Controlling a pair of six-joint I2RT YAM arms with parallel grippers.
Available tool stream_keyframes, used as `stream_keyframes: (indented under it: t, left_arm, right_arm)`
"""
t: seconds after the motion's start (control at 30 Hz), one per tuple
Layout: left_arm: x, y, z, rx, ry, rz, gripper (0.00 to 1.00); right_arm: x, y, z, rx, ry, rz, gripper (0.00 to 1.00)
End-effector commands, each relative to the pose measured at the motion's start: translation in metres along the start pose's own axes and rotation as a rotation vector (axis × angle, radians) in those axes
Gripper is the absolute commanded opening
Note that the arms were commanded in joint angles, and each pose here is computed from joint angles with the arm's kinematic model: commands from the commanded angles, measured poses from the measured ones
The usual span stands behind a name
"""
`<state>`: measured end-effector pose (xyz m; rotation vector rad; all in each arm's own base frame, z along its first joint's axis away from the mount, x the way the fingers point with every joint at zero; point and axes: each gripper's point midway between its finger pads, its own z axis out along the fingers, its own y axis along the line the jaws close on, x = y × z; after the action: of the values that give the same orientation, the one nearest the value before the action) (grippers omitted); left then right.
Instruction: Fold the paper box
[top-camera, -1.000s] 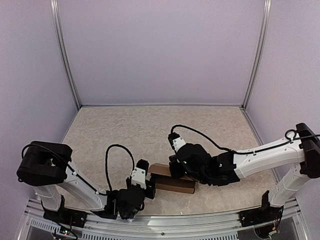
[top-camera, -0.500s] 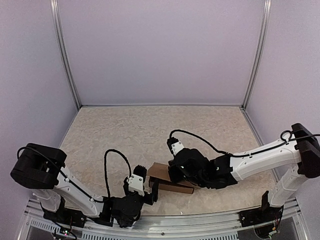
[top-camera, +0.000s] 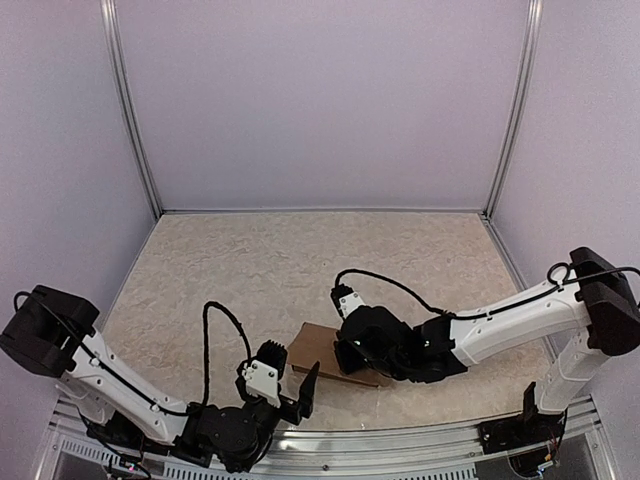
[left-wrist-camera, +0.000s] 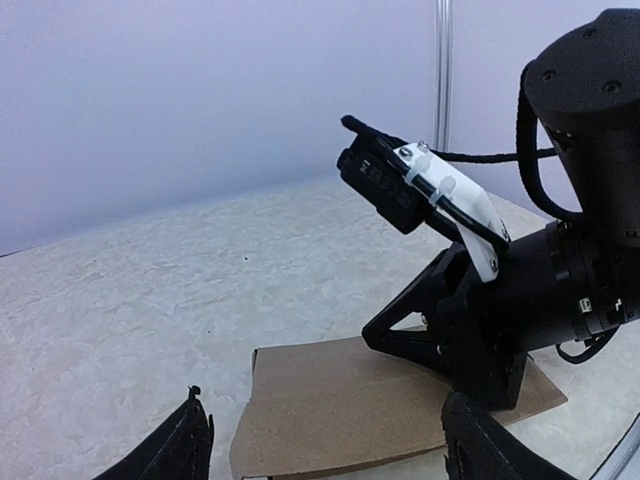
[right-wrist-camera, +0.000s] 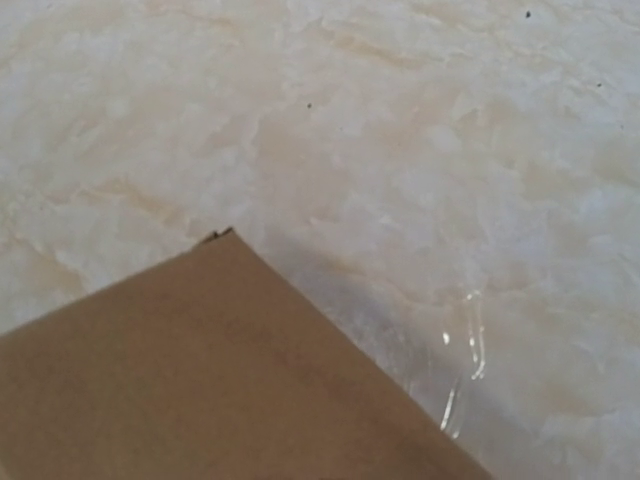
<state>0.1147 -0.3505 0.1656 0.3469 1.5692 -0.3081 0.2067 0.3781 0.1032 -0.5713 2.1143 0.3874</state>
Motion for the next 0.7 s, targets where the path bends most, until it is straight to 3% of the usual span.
stream_keyframes:
  t: [0.0,0.17,0.47,0.67]
  left_arm:
    - [-0.011,0.016,-0.006,-0.039,0.003,-0.002,0.77]
    - [-0.026,0.017,0.010,-0.020,0.081,0.018,0.75]
    - [-0.010,0.062,0.051,0.072,0.245,-0.174,0.71]
    - [0.004,0.078,0.069,0.182,0.329,-0.310,0.71]
  right_arm:
    - [0.020,0.002,0.005,-0.003,0.044,-0.015,0.00]
    - [0.029,0.003,0.008,-0.008,0.062,-0.016,0.00]
    - [0.050,0.001,0.011,0.008,0.103,-0.029,0.00]
    - [0.031,0.000,-0.002,0.000,0.059,-0.022,0.00]
